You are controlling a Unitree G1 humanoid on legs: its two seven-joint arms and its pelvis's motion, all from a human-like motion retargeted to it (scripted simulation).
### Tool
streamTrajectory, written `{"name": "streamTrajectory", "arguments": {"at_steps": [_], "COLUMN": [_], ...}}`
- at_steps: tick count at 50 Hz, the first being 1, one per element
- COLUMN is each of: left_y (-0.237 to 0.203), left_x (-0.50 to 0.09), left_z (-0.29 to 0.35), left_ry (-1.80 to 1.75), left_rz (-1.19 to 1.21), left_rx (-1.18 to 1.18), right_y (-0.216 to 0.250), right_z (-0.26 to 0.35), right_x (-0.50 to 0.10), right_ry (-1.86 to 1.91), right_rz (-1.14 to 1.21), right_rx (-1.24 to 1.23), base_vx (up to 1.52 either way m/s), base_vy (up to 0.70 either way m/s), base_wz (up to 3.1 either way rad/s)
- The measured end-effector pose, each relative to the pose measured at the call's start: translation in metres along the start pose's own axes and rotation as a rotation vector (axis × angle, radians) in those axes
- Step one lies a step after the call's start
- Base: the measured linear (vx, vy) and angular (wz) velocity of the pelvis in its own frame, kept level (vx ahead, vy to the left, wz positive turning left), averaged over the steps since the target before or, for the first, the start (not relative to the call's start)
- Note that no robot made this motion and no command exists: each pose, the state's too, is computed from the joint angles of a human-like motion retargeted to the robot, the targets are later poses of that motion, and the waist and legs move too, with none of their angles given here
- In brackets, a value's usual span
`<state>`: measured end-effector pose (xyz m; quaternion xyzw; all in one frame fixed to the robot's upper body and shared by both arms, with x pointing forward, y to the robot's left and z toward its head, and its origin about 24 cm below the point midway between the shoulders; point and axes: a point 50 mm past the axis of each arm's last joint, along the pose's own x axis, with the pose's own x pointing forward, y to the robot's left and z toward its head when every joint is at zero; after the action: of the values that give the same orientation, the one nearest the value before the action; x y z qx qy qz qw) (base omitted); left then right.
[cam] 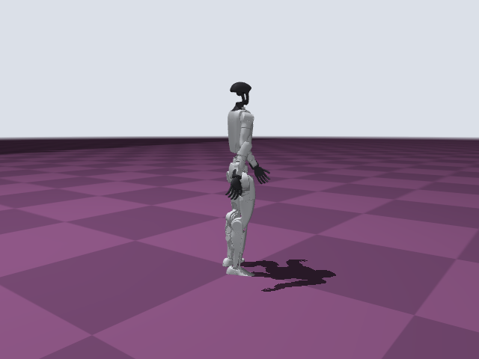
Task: In place motions
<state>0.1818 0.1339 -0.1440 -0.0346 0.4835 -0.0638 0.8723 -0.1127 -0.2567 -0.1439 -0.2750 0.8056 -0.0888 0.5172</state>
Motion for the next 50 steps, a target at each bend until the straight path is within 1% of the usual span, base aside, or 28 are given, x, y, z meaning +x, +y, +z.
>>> {"name": "streamTrajectory", "arguments": {"at_steps": [2,4,7,9,12,15,18,20,22,25,27,30,33,35,37,40,42,45,47,50], "left_y": [0.014,0.023,0.021,0.010,-0.008,-0.016,-0.009,0.003,0.019,0.038,0.041,0.031,0.006,-0.015,-0.032,-0.047,-0.049,-0.042,-0.028,-0.005], "left_x": [-0.019,-0.054,-0.125,-0.176,-0.245,-0.284,-0.294,-0.282,-0.248,-0.180,-0.122,-0.055,-0.013,0.002,0.007,0.004,0.001,0.001,0.003,0.003], "left_z": [-0.076,-0.148,-0.241,-0.286,-0.328,-0.344,-0.346,-0.341,-0.324,-0.281,-0.229,-0.141,-0.050,0.006,0.053,0.102,0.120,0.114,0.090,0.029], "left_ry": [0.231,0.468,0.803,0.987,1.161,1.231,1.273,1.259,1.185,1.009,0.833,0.578,0.308,0.122,-0.052,-0.252,-0.327,-0.328,-0.259,-0.074], "left_rz": [0.070,0.145,0.229,0.249,0.235,0.224,0.260,0.298,0.318,0.301,0.235,0.085,-0.056,-0.118,-0.152,-0.165,-0.145,-0.109,-0.069,-0.010], "left_rx": [-0.082,-0.175,-0.340,-0.451,-0.557,-0.585,-0.585,-0.569,-0.524,-0.425,-0.339,-0.215,-0.079,0.013,0.083,0.156,0.191,0.206,0.183,0.114], "right_y": [0.000,0.003,0.016,0.029,0.045,0.051,0.045,0.042,0.042,0.043,0.043,0.035,0.029,0.024,0.019,0.008,0.002,-0.001,-0.003,-0.004], "right_z": [0.064,0.132,0.221,0.263,0.301,0.313,0.316,0.315,0.308,0.283,0.245,0.165,0.071,0.015,-0.028,-0.068,-0.083,-0.077,-0.047,0.020], "right_x": [-0.013,-0.040,-0.103,-0.153,-0.234,-0.294,-0.317,-0.309,-0.278,-0.210,-0.146,-0.068,-0.023,-0.008,-0.001,0.002,0.003,0.003,0.004,-0.002], "right_ry": [-0.198,-0.425,-0.770,-0.979,-1.259,-1.502,-1.660,-1.682,-1.598,-1.350,-1.072,-0.632,-0.210,0.001,0.124,0.213,0.248,0.240,0.168,-0.025], "right_rz": [0.006,0.043,0.161,0.275,0.459,0.578,0.521,0.452,0.417,0.418,0.419,0.387,0.360,0.322,0.246,0.110,0.045,0.035,0.045,0.066], "right_rx": [-0.097,-0.206,-0.364,-0.467,-0.606,-0.679,-0.663,-0.634,-0.622,-0.600,-0.532,-0.358,-0.114,0.053,0.164,0.196,0.149,0.076,0.024,-0.091], "base_vx": [0.02,0.00,0.01,0.01,-0.01,0.00,0.00,0.02,0.01,0.00,0.01,0.01,0.04,0.04,0.00,0.00,-0.01,0.01,0.00,-0.02], "base_vy": [0.01,0.00,-0.02,-0.04,-0.02,0.00,-0.02,-0.02,0.01,0.06,0.05,0.05,-0.01,-0.02,0.00,0.00,0.03,0.03,0.03,0.03], "base_wz": [-0.29,-0.54,-0.61,-0.46,-0.27,0.00,0.19,0.40,0.47,0.51,0.63,0.56,0.51,0.30,0.00,-0.17,-0.38,-0.40,-0.37,-0.34]}}
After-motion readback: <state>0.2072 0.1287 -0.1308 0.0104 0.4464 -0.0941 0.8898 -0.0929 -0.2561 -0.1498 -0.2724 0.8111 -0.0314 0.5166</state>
